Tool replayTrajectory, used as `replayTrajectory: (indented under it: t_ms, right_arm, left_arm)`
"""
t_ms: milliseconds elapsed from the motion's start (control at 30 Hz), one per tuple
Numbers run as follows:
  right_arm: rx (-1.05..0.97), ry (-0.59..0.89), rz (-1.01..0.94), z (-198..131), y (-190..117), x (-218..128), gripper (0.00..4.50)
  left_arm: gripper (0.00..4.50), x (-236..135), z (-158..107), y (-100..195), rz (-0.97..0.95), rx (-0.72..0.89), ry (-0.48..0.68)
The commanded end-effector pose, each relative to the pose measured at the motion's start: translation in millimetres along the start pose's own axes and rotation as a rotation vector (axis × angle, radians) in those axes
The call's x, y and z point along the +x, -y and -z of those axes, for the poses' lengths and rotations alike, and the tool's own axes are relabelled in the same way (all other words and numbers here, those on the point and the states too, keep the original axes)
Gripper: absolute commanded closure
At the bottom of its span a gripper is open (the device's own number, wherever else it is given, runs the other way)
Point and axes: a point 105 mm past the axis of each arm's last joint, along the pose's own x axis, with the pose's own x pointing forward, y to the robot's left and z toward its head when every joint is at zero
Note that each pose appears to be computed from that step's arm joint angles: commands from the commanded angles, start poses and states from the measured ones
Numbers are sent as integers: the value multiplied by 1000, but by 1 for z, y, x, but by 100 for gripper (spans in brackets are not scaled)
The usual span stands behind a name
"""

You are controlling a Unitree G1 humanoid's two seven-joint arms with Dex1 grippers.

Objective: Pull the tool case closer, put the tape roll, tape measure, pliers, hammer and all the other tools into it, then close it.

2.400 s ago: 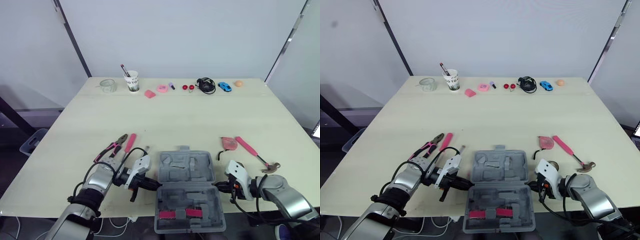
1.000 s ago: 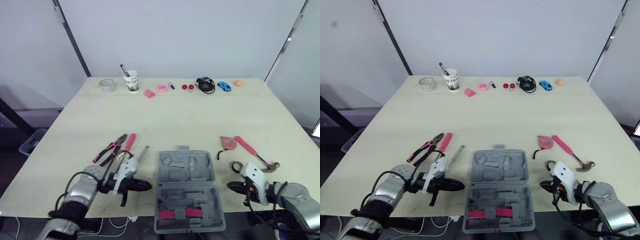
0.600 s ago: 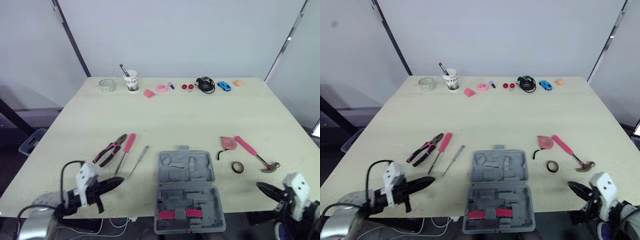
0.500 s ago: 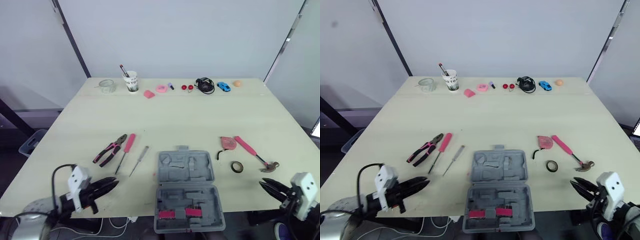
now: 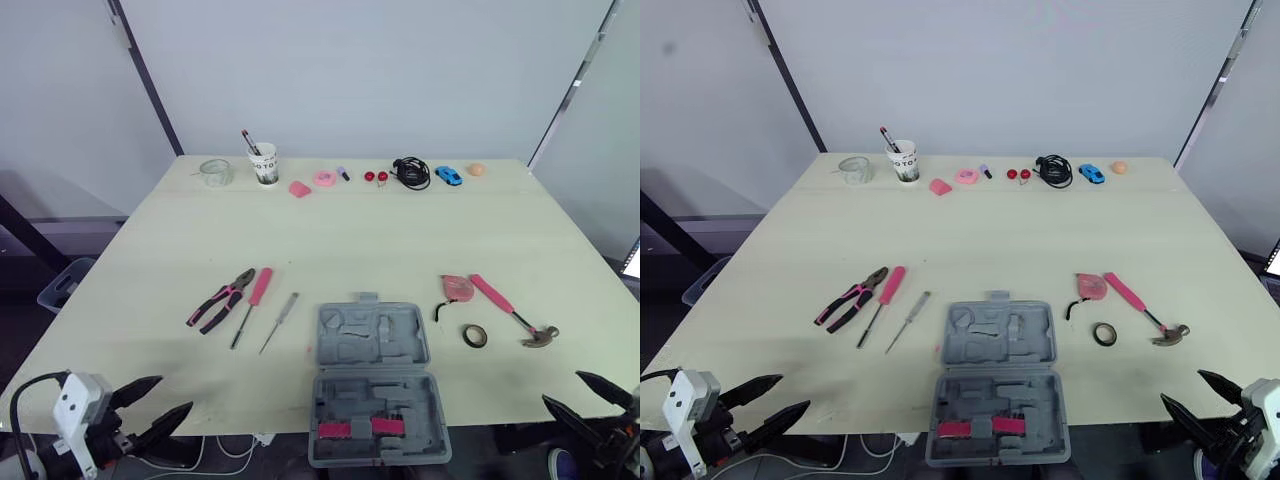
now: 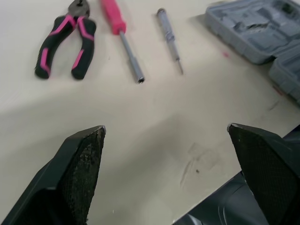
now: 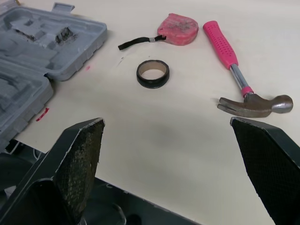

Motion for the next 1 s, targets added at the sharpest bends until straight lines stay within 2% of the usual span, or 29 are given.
replayTrajectory:
  t_ms: [33,233,333,500,633,833,1000]
  right_arm:
    - [-99,-15,-44,-22,-1,13,0]
    - [-290,-213,-165,-39,-3,42,0]
    - [-366,-290,-310,-53,-9,58,0]
    - [-563,-498,-478,-56,-14,77,0]
    - [-668,-567,-594,-66,-24,99,0]
    - [-804,-685,-698,-65,-30,126,0]
    - [-912,-773,-667,-57,-16,143,0]
  left_arm:
    - [6,12,-25,5,85,67,52]
    - [6,46,-62,15,279,170,89]
    - [6,66,-85,38,450,205,148]
    - [6,84,-103,73,677,250,174]
    - [6,94,-118,90,766,306,222]
    - [6,101,-119,107,853,444,218]
    - [6,106,-124,113,881,463,249]
